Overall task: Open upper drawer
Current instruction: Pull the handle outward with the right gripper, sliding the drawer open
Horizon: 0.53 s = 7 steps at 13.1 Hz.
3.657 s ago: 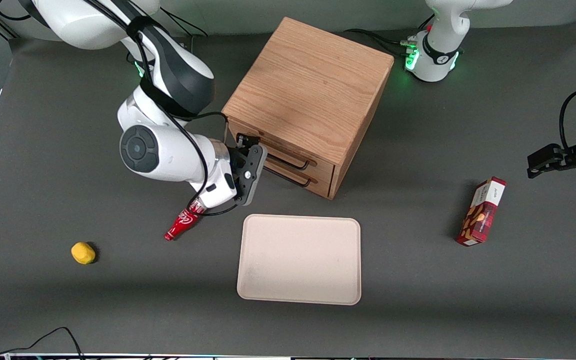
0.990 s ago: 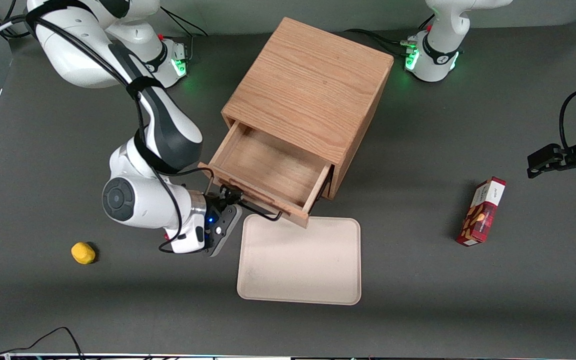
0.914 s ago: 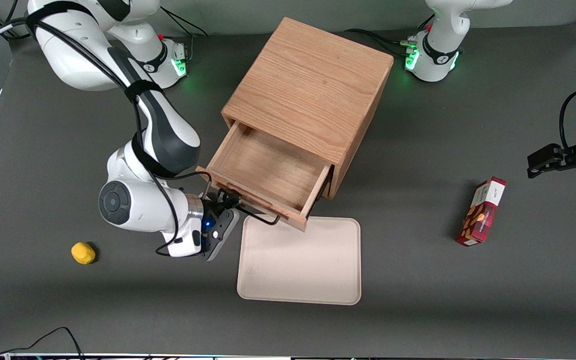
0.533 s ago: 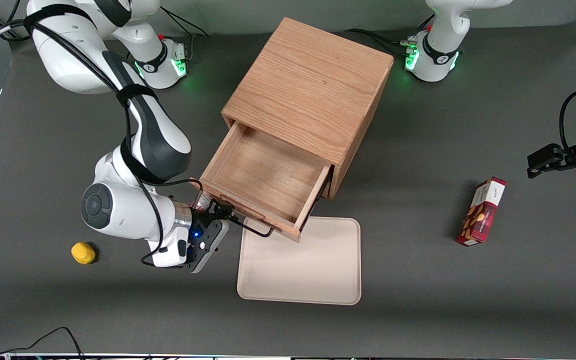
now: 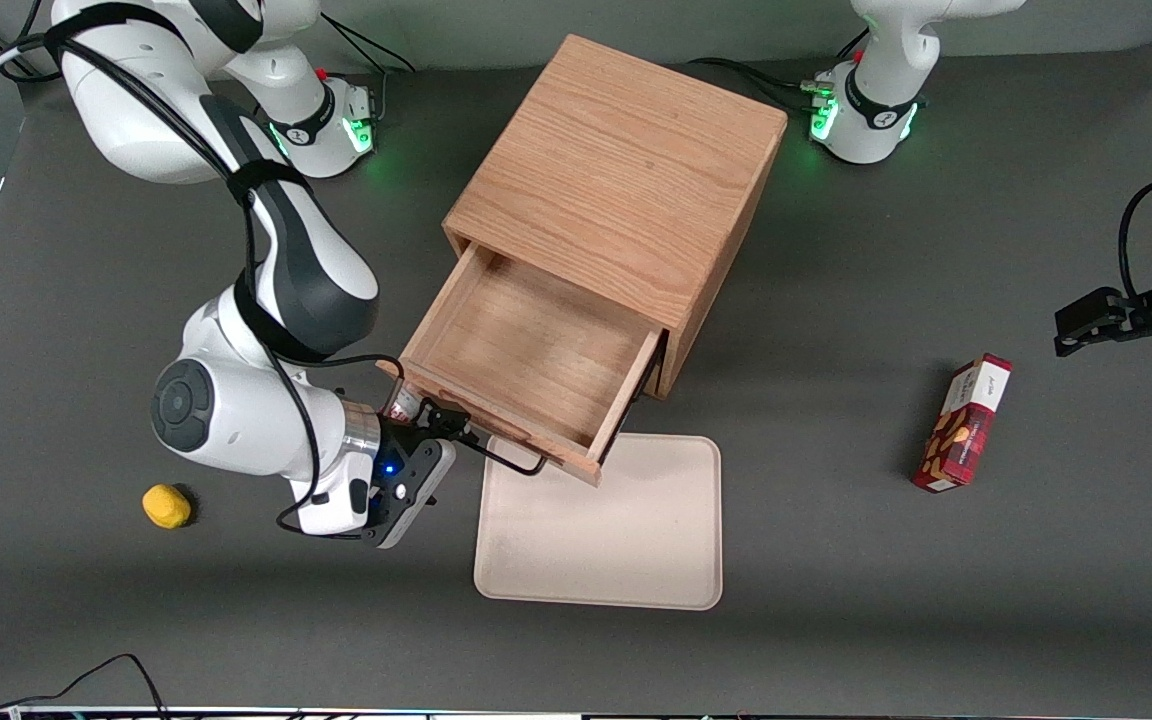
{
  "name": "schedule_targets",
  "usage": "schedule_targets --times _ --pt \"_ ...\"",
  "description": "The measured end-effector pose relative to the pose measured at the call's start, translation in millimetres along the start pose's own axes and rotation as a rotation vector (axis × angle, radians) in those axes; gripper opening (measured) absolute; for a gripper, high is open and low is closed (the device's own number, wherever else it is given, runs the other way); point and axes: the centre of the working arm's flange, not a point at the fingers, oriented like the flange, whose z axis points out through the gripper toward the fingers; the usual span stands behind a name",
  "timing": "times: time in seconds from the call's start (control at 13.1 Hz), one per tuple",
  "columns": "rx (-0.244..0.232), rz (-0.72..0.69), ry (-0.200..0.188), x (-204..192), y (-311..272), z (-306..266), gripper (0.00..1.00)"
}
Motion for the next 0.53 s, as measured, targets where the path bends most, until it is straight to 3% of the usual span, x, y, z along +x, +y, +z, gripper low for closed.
schedule_targets --times 0.23,0.53 --pt "-0.021 0.028 0.037 8 -16 -38 1.0" --pt "-0.035 0.06 0.027 -1 -29 -95 1.0"
